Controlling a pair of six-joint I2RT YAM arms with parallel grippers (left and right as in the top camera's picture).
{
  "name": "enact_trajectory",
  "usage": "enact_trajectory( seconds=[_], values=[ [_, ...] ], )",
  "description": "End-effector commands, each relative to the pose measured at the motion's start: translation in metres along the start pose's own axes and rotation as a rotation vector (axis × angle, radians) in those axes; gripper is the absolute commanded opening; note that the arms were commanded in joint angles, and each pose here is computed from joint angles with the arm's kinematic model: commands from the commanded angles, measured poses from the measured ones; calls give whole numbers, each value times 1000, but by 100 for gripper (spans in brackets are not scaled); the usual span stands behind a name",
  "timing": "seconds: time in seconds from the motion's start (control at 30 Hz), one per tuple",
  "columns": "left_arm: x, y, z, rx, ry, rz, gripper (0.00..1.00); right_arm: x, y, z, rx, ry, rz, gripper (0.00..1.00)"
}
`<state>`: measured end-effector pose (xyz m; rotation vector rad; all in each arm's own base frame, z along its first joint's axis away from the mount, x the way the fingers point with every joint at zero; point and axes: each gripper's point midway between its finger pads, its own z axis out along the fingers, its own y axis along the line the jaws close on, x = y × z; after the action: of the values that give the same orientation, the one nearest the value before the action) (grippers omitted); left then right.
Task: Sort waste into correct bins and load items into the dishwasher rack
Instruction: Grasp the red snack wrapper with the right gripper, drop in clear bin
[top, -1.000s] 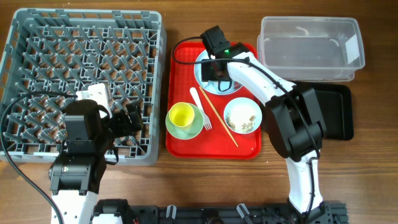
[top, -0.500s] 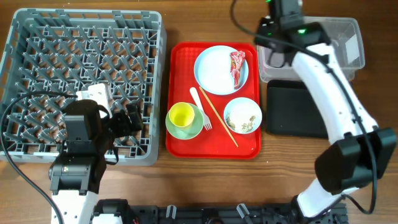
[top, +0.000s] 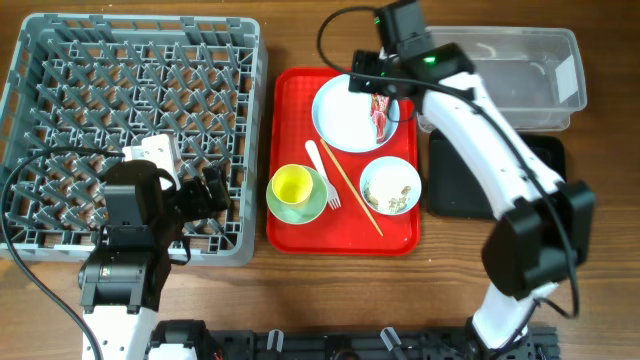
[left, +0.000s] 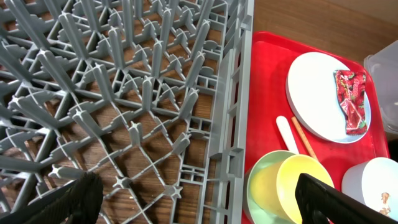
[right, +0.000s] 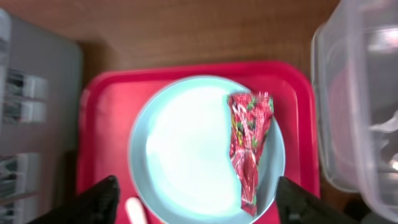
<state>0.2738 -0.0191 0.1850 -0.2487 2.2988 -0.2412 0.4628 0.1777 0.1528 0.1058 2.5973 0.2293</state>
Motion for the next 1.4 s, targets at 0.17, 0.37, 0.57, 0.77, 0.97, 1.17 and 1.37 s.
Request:
enact_trajectory(
  seconds=[0.17,0.37,0.57,0.77,0.97,1.17,1.37],
  values=[
    [-1,-2,-3,11,4,9,100,67,-32,98,191,210,90,74],
    [-1,-2,-3,11,5,9,100,79,-40,112,234,236,112,74],
    [-1,-2,-3,11,6,9,100,85,-43,112,249,254,129,45],
    [-1,-2,-3,11,6,9,100,101,-47,118,252,287,154,36],
    [-1,-2,-3,11,6,9,100,105,-46,116,232,297,157,4],
    [-1,-2,-3,11,5,9,100,14,-51,21,189,31,168,4],
    [-1,-2,-3,11,5,9,100,-19,-145,-26,308,-77,481,9]
  ],
)
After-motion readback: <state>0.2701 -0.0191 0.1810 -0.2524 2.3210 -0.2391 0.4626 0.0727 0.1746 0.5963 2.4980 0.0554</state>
